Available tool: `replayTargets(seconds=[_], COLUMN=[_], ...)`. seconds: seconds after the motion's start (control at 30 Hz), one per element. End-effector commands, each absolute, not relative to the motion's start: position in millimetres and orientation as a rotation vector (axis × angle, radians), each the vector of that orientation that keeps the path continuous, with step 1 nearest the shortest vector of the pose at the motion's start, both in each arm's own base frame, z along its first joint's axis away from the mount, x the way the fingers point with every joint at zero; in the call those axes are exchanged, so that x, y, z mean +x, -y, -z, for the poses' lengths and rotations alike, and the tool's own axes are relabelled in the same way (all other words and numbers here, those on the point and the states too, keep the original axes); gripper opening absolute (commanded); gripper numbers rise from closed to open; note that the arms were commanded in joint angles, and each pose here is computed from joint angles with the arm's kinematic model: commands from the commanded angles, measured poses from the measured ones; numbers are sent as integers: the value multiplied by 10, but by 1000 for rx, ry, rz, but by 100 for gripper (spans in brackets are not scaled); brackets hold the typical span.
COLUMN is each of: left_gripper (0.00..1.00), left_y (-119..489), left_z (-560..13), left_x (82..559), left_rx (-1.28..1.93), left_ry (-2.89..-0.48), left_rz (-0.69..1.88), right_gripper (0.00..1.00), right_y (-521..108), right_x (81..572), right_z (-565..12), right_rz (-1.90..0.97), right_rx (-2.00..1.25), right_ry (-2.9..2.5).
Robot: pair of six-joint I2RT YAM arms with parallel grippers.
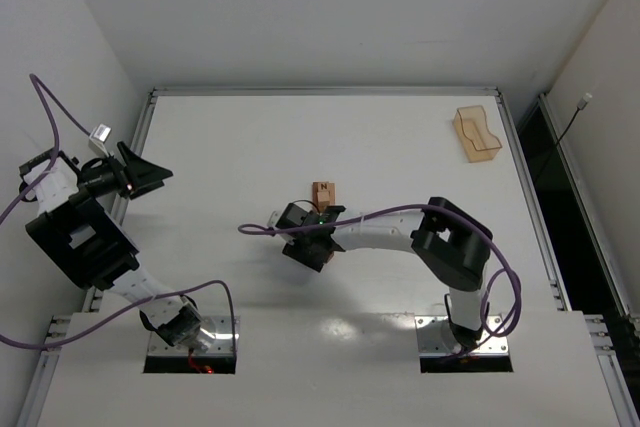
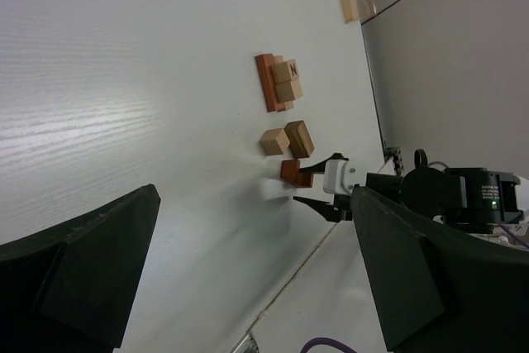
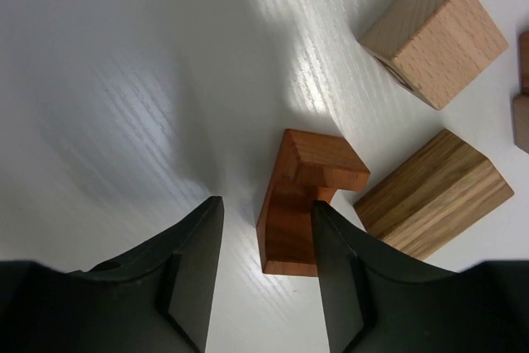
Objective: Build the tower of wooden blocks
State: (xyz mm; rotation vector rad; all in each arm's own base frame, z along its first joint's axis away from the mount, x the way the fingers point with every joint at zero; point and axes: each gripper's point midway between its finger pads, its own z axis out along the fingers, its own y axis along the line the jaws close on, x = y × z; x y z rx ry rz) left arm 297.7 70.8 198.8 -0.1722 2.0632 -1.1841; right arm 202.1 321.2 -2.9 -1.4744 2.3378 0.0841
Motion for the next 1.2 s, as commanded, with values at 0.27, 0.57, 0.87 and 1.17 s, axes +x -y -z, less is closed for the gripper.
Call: replayTargets(seconds=[0.27,0.57,0.87,1.17], left_gripper=[100,100,100,100], left_y=[-776,-769,-769,-778], left_z=[-2146,-2169,-2169,-2142], left_x=[3042,3035,3035,3014], left_rx=[-104,-97,-97,-81], left_ry=[-1980,-1978,-1978,-2004], left_rz=[1148,1141,1141,1111], right_gripper=[57,56,45,12], right_y=[-3209,-3112,-3113,-3111], right_x=[2163,2059,1926,1884], right_z=[-168,-203,-87,6], right_rz=[-17,-54,-169,-270], right_rx=[-1401,-1420,-1468,-1468], right_ry=[-2288,-2284,-2322,-2398])
